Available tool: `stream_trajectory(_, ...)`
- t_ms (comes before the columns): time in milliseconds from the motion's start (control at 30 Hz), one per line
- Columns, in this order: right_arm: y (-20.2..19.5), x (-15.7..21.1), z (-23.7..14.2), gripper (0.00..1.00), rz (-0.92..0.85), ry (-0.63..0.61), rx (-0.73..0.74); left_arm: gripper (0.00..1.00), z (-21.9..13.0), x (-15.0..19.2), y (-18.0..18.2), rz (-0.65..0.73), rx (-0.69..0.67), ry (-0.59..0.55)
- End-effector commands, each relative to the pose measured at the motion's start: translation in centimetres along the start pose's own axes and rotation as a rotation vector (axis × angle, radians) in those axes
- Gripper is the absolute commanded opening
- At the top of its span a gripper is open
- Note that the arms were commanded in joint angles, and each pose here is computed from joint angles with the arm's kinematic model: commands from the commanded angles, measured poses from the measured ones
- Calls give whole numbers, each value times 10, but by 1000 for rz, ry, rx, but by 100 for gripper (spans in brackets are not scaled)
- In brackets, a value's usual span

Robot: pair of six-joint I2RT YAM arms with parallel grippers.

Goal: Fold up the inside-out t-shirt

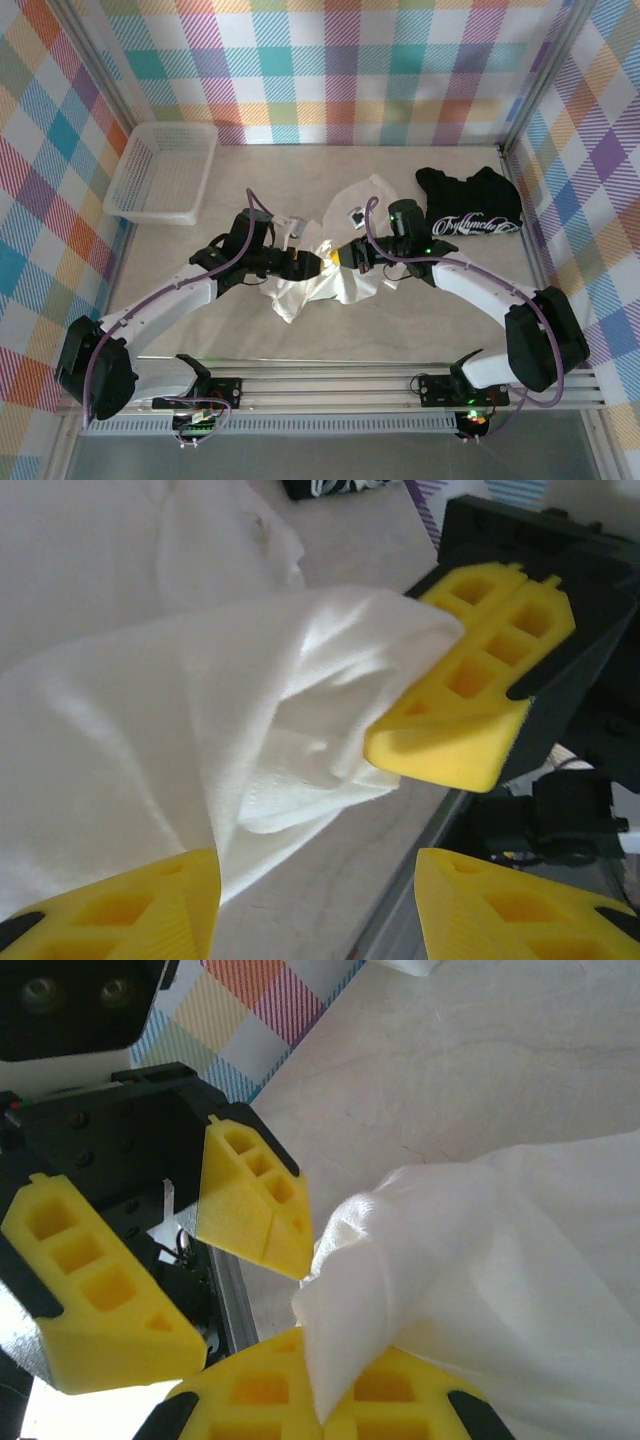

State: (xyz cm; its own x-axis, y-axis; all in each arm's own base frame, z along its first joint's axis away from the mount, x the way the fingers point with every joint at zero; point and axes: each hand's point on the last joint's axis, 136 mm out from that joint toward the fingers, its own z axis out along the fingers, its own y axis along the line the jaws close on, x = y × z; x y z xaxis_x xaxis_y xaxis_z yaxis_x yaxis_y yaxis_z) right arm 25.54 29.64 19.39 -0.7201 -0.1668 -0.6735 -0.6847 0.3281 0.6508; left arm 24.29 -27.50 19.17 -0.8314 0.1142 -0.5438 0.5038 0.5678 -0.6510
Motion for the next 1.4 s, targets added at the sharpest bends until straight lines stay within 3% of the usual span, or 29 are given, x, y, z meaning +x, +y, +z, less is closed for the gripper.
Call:
stream_trajectory(0,12,-19,-8,1,-47,-46,-18,54,3,-3,-11,18,60,17)
stream_trajectory(200,-3,-23,-10,0,20,-54,53,53,-7,15,-3,66,-49,45)
stream_trajectory(367,0,-27,-9,0,38,-55,31,54,12,29,-14,50,55,88)
stream_trajectory(600,2,-24,-14,0,31,-52,39,56,26,-7,1,42,7,1)
stream_trajectory(1033,8,-23,-16,0,21,-53,20,60,27,-44,-8,28,148,-59)
stream_trajectory(1167,6,-24,-16,0,24,-56,31,53,23,-45,-21,43,210,-68)
stream_trajectory(1367,-7,-25,-15,2,61,-65,86,24,18,-38,-18,37,179,-59)
